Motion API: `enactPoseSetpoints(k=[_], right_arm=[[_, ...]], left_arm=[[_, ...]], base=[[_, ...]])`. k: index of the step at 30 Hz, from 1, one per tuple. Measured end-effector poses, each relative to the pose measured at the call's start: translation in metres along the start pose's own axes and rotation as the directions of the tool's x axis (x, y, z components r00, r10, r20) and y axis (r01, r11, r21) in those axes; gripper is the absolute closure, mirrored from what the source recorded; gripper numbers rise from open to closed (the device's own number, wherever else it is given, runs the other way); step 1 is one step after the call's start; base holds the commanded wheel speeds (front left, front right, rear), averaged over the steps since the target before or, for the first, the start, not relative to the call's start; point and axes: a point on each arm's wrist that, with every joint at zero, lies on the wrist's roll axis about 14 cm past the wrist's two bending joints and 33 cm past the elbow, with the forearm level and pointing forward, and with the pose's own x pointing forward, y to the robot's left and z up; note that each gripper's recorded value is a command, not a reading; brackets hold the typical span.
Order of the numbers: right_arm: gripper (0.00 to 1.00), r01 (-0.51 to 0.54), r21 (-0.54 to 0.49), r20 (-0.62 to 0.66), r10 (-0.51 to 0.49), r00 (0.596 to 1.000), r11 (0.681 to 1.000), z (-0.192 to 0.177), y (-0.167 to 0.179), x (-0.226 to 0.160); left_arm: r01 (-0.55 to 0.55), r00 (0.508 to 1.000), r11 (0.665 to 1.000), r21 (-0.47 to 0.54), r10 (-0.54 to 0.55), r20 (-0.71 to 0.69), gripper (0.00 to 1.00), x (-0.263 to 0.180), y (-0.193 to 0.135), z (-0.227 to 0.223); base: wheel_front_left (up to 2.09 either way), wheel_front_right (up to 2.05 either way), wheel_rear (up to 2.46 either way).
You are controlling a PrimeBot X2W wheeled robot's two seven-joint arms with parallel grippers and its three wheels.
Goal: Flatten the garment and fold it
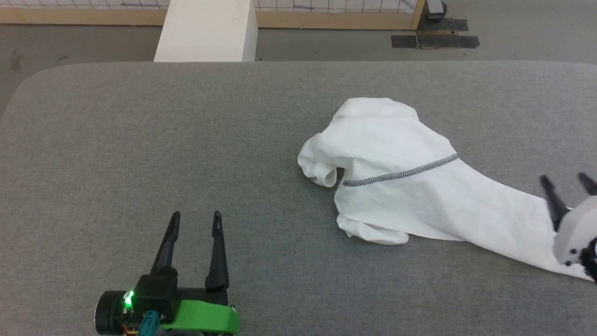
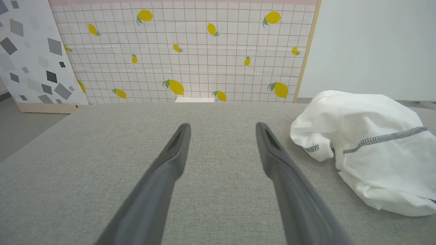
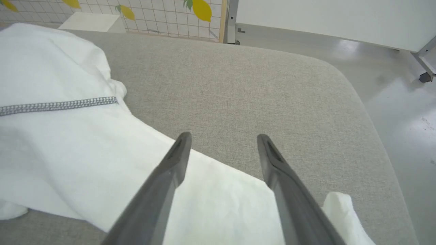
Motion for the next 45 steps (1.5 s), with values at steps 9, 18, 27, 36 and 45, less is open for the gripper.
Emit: enactPoseSetpoints(k=[9, 18, 27, 36, 45], right_arm=[[0.0, -0.163, -0.012, -0.45, 0.14, 0.882, 0.987, -0.099, 0.041, -0.004], [1.0, -0.121, -0.043, -0.433, 0.091, 0.897, 0.992, -0.092, 0.026, 0.01], [1.0, -0.053, -0.178, -0.066, 0.042, 0.997, 0.983, 0.039, -0.005, 0.047], [1.0, 0.203, -0.343, 0.146, -0.161, 0.976, 0.917, 0.127, -0.071, 0.091], [0.32, 0.103, -0.296, -0.119, -0.144, 0.982, 0.949, 0.023, -0.045, 0.149]], left_arm=[[0.003, 0.999, 1.0, -0.009, -0.003, -0.036, 0.0, 0.012, -0.004, -0.014], [-0.026, 0.998, 1.0, -0.001, 0.026, -0.051, 0.0, 0.014, 0.003, -0.019], [-0.011, 0.999, 1.0, -0.008, 0.011, -0.042, 0.0, 0.025, -0.002, -0.02], [-0.025, 0.997, 1.0, 0.004, 0.025, -0.075, 0.0, 0.037, 0.0, -0.035], [-0.073, 0.988, 0.997, 0.033, 0.077, -0.135, 0.0, 0.032, 0.013, -0.053]], base=[[0.0, 0.0, 0.0], [0.0, 0.0, 0.0], [0.0, 0.0, 0.0], [0.0, 0.0, 0.0], [0.0, 0.0, 0.0]])
